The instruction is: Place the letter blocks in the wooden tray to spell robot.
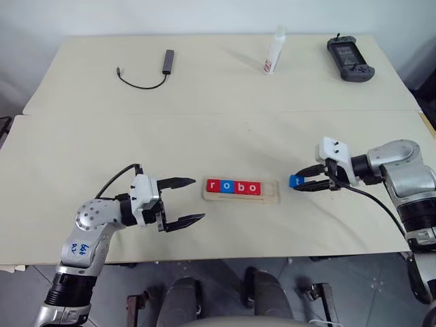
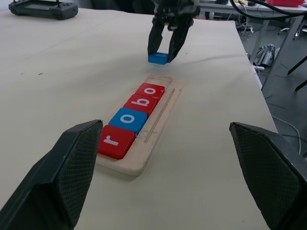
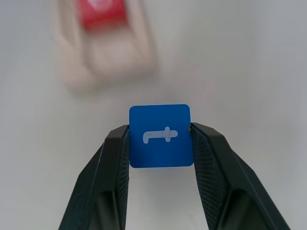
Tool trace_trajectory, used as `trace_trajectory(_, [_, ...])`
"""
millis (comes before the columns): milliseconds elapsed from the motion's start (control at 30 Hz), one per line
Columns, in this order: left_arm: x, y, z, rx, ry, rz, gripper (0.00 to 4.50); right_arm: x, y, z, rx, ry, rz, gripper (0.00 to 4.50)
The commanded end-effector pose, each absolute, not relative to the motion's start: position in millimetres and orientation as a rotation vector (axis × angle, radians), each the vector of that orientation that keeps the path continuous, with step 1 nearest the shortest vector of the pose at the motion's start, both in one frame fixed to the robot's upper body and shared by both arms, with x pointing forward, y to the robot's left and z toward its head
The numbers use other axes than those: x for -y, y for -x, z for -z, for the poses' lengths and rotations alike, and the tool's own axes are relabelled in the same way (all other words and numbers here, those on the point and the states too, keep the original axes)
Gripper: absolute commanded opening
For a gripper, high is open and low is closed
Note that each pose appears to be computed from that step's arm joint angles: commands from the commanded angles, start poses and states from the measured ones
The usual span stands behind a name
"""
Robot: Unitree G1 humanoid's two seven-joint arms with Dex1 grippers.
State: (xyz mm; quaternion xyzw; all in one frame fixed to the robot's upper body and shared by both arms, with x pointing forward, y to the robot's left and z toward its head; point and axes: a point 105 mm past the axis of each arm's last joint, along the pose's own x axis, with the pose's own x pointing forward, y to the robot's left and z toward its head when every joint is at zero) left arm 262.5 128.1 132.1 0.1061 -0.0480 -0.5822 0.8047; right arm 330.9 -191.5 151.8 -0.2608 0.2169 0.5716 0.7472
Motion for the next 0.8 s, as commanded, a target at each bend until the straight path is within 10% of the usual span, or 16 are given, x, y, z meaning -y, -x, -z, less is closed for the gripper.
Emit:
trace_trajectory(33, [-125, -258, -137, 0.134, -0.228, 1.258, 4.5, 173, -322, -163, -0.426, 0.567, -1.299, 1.46])
trace_trajectory(500, [-124, -261, -141, 0.147, -0.233, 1.23, 4.5, 149, -325, -141, -0.439, 0.578, -1.328, 1.46])
trace_trajectory(800, [-124, -259, -141, 0.148, -0.226, 1.218, 4.5, 157, -328, -153, -0.404, 0.59, -1.288, 4.47])
